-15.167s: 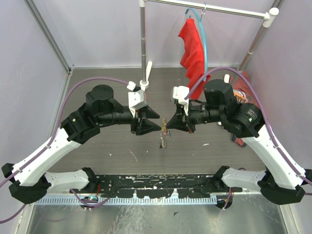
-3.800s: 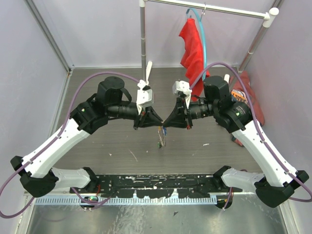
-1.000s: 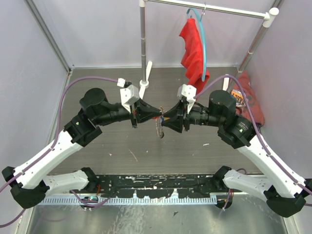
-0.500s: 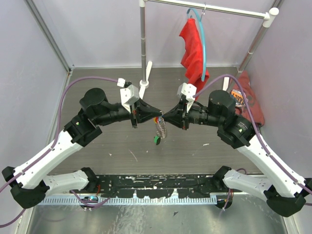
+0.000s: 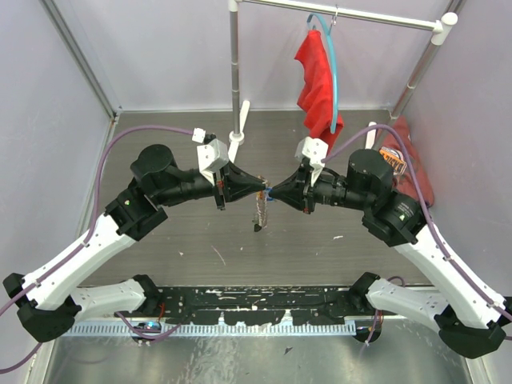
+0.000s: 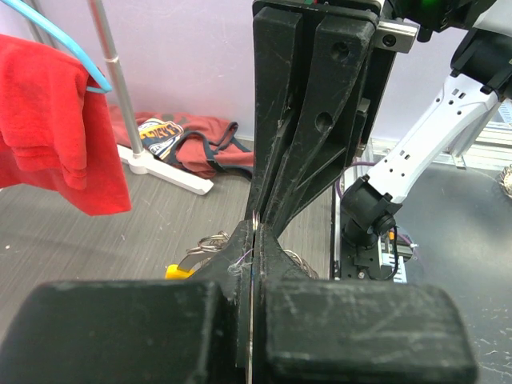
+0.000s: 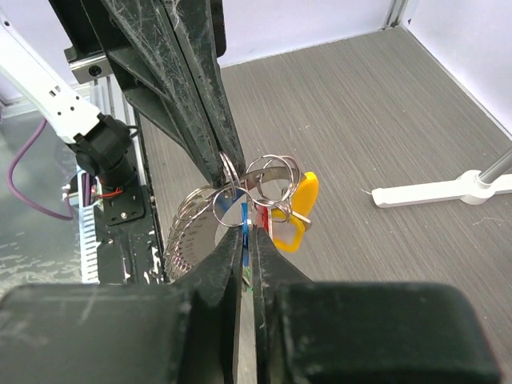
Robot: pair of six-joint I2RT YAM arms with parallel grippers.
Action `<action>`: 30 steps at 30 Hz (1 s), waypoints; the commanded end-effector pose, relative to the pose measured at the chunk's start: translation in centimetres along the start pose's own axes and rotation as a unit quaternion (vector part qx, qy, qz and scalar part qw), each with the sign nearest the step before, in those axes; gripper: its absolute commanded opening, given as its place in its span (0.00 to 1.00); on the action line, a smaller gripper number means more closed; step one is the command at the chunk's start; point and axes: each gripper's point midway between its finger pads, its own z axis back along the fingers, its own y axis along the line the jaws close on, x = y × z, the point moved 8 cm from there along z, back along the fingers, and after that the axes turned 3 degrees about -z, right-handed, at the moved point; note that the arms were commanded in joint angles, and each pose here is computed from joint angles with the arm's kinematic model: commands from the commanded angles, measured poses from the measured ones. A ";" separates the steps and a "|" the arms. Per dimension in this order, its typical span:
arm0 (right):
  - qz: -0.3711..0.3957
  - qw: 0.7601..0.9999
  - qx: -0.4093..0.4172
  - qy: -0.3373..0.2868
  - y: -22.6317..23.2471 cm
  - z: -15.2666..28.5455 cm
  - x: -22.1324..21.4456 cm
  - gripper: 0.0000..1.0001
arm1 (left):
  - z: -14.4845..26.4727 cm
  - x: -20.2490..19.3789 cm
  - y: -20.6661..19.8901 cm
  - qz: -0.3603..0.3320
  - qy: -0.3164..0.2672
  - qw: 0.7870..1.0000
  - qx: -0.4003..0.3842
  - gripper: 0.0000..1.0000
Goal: Put the keys on the keyring
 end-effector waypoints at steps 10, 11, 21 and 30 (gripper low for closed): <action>0.031 0.998 0.001 -0.060 0.9 1.5 3.0 0.06 | 0.2 2.3 -0.3 -0.022 -0.038 0.999 -0.008 0.00; 0.032 0.998 0.001 -0.063 1.0 1.6 3.1 0.06 | 0.2 2.3 -0.3 -0.021 -0.037 0.999 -0.008 0.00; 0.037 0.996 -0.008 -0.078 1.2 2.2 3.6 0.05 | 0.1 2.2 -0.3 -0.020 -0.036 0.999 -0.009 0.00; 0.035 0.996 -0.019 -0.081 1.0 2.3 3.6 0.05 | 0.1 2.4 -0.3 -0.021 -0.038 0.999 -0.013 0.00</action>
